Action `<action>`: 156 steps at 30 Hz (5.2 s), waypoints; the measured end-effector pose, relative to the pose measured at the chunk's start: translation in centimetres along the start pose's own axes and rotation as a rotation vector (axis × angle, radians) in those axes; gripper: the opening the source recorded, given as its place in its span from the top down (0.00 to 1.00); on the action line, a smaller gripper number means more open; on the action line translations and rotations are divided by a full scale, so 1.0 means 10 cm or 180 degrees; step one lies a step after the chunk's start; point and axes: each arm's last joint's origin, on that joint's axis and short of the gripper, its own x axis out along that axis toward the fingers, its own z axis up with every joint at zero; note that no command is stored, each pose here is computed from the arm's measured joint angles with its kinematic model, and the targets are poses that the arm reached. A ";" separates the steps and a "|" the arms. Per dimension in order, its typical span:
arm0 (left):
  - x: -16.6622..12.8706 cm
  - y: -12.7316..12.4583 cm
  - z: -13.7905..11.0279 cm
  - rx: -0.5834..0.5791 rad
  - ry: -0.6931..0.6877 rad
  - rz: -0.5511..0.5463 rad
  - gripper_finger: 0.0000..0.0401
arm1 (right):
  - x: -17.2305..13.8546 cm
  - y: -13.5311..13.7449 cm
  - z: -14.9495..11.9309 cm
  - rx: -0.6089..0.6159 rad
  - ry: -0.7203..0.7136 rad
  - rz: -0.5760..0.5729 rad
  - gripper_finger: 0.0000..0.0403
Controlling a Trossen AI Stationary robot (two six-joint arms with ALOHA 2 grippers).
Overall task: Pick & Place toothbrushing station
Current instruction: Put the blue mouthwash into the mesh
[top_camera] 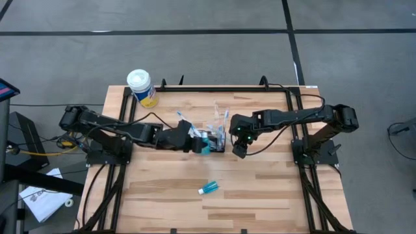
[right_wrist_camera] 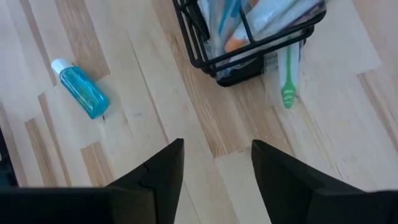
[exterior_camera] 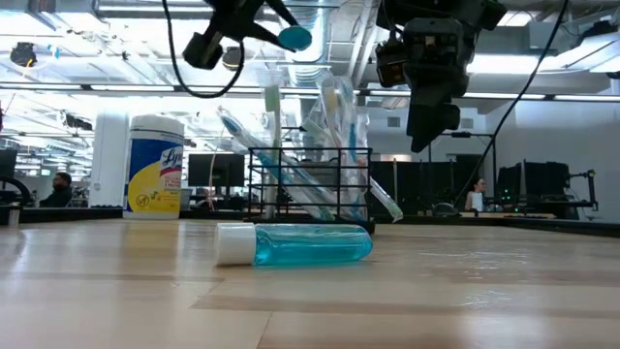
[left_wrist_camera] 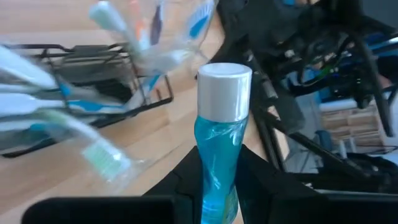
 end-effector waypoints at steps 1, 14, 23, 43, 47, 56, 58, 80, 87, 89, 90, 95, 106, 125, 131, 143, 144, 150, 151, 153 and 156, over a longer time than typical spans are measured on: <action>0.00 -0.01 0.00 -0.0003 -0.0010 -0.0029 0.86 | 0.00 0.00 0.00 0.0006 -0.0009 0.0001 0.56; -0.01 -0.09 0.07 0.0224 -0.0386 -0.0231 0.86 | -0.01 -0.03 0.02 0.0090 -0.0037 0.0000 0.56; 0.16 0.10 0.30 0.1050 -0.0790 0.0437 0.86 | -0.01 -0.03 0.02 0.0107 -0.0032 0.0003 0.56; 0.82 0.38 -0.08 0.1630 -0.0548 0.0754 0.86 | 0.02 -0.03 0.01 0.0153 0.0063 0.0034 0.58; 0.82 0.37 -0.08 0.1704 -0.0550 0.0739 0.87 | 0.02 -0.03 0.00 0.0155 0.0075 0.0033 0.57; 0.82 0.39 -0.08 0.1737 -0.0550 0.0803 0.68 | 0.02 -0.03 0.01 0.0154 0.0063 0.0042 0.58; 0.82 0.39 -0.08 0.1736 -0.0554 0.0803 0.60 | 0.02 -0.03 0.01 0.0154 0.0063 0.0041 0.58; 0.03 -0.08 0.36 0.1954 -0.1244 0.0137 0.31 | 0.02 0.02 -0.02 0.0045 0.0240 0.0353 0.56; -0.62 -0.10 0.53 0.2285 -0.1460 0.0222 0.35 | 0.28 0.35 -0.12 -0.0223 0.0546 0.0769 0.57; -0.72 -0.05 0.55 0.2340 -0.1388 0.0298 0.36 | 0.32 0.43 -0.07 -0.0164 0.0465 0.0972 0.57; -0.77 -0.02 0.55 0.2368 -0.1344 0.0353 0.36 | 0.32 0.47 -0.01 -0.0131 0.0354 0.1107 0.58; -0.95 0.05 0.54 0.2452 -0.1175 0.0360 0.37 | 0.28 0.64 0.21 0.0038 0.0009 0.1615 0.58; -1.14 0.23 0.44 0.2619 -0.0683 0.0577 0.36 | 0.74 1.07 0.53 -0.0068 0.0135 0.2036 0.54; -0.90 0.57 0.12 0.2415 -0.0261 0.0761 0.37 | 1.33 1.15 0.45 -0.1151 0.0592 0.1290 0.52; -0.86 0.62 0.10 0.2409 -0.0291 0.0769 0.37 | 1.34 1.08 0.45 -0.1266 0.0561 0.1139 0.52; -0.83 0.67 0.08 0.2407 -0.0261 0.0809 0.37 | 1.58 1.16 0.32 -0.1242 0.0692 0.1309 0.52; -0.83 0.67 0.07 0.2411 -0.0258 0.0805 0.37 | 1.58 1.19 0.29 -0.1262 0.0707 0.1341 0.52; -0.83 0.67 0.07 0.2409 -0.0218 0.0778 0.37 | 1.59 1.27 0.26 -0.1263 0.0663 0.1378 0.52; -0.83 0.67 0.07 0.2409 -0.0213 0.0774 0.37 | 1.59 1.27 0.26 -0.1261 0.0659 0.1374 0.52; -0.83 0.67 0.06 0.2406 -0.0215 0.0771 0.37 | 1.66 1.26 0.26 -0.1228 0.0659 0.1373 0.53; -0.81 0.69 0.04 0.2345 -0.0091 0.0714 0.37 | 1.78 1.24 0.24 -0.1078 0.0744 0.1366 0.53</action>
